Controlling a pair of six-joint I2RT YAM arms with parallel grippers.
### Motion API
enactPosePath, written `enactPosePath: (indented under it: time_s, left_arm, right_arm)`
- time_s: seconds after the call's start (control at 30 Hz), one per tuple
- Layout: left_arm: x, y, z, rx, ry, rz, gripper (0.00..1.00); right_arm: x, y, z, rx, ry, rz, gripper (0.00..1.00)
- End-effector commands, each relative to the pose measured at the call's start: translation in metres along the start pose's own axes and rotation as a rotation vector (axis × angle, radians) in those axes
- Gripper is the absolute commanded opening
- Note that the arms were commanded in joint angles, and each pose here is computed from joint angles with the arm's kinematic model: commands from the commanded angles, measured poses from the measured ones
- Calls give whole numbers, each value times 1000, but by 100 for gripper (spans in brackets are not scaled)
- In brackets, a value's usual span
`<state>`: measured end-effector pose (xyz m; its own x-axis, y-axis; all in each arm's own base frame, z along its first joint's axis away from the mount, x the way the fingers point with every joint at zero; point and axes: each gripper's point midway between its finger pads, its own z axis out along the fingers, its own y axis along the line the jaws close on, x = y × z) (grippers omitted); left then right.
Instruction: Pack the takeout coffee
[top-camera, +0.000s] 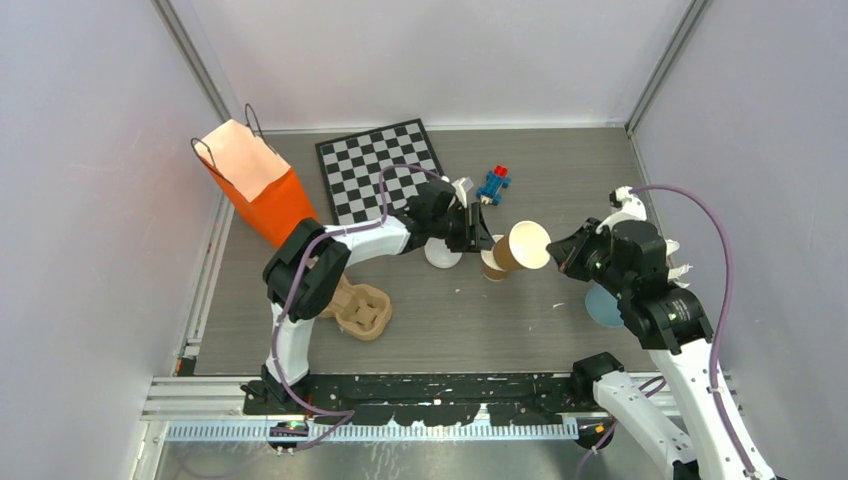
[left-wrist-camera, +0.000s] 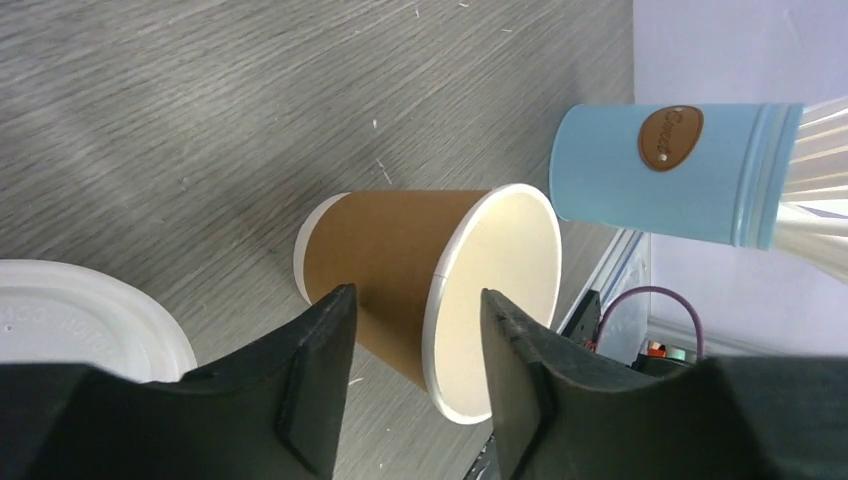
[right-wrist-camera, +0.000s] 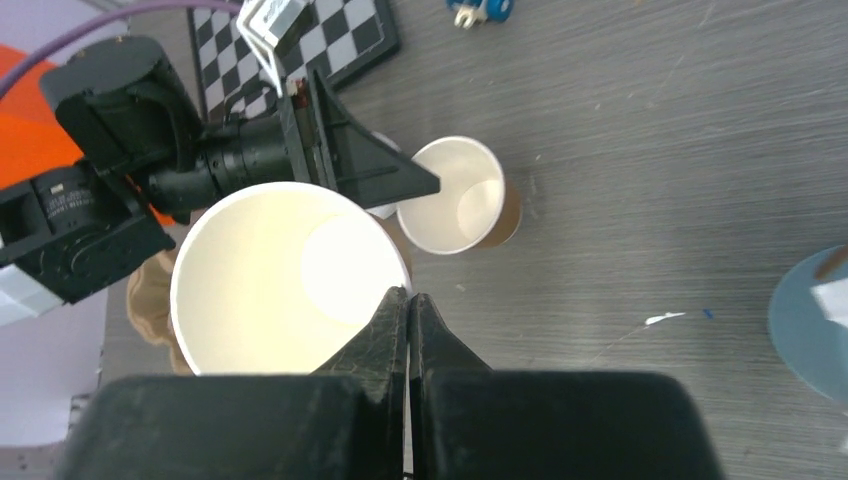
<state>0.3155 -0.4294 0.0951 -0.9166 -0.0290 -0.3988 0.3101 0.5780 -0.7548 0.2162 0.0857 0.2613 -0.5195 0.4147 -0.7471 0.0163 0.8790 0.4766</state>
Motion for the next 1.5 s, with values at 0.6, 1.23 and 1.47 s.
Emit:
enactPosePath:
  time_s: [0.6,1.23,1.47]
  left_arm:
    - [-53,29,-223,-552,-248,239,98]
    - [-39,71,-143,-503,-64,204,59]
    - [-56,91,-114,-544,-70,210,43]
  right_arm:
    - [134,74,81,-44,309,-219,0]
    - [134,84,70,-58,284,-244,36]
    - [113,96,41,-199,226,-194,44]
